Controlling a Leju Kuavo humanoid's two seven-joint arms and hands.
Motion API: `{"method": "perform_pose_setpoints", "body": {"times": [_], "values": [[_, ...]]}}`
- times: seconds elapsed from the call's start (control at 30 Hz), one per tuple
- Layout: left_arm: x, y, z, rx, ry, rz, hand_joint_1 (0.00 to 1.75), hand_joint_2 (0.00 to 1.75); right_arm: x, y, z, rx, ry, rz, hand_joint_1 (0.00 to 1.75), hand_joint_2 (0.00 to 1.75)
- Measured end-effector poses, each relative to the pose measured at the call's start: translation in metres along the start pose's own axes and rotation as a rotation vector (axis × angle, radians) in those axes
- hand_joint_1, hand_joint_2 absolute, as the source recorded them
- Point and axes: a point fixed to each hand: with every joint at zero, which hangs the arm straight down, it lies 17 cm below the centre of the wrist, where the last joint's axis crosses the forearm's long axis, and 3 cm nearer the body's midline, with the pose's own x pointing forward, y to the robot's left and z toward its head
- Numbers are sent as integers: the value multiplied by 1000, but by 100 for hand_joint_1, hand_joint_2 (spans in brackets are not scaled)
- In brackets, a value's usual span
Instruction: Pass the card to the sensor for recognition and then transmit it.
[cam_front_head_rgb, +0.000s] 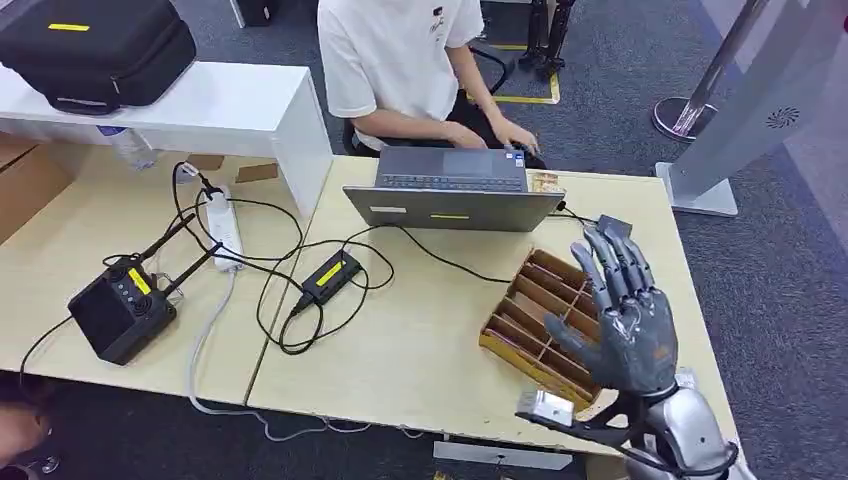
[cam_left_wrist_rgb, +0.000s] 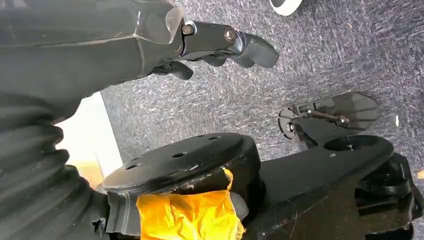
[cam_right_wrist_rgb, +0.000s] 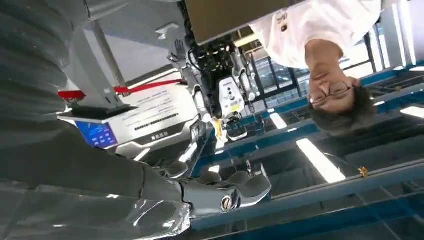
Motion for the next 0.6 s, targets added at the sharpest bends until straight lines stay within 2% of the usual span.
{"method": "perform_pose_setpoints", "body": {"times": [0.37,0.6], "values": [[-1,-2,0,1,8,52,0,175,46,15,63,100,-19,-94,0,175],[-2,-2,0,3,14,67,0,175,62,30,92,159,42,-158,0,175]]}}
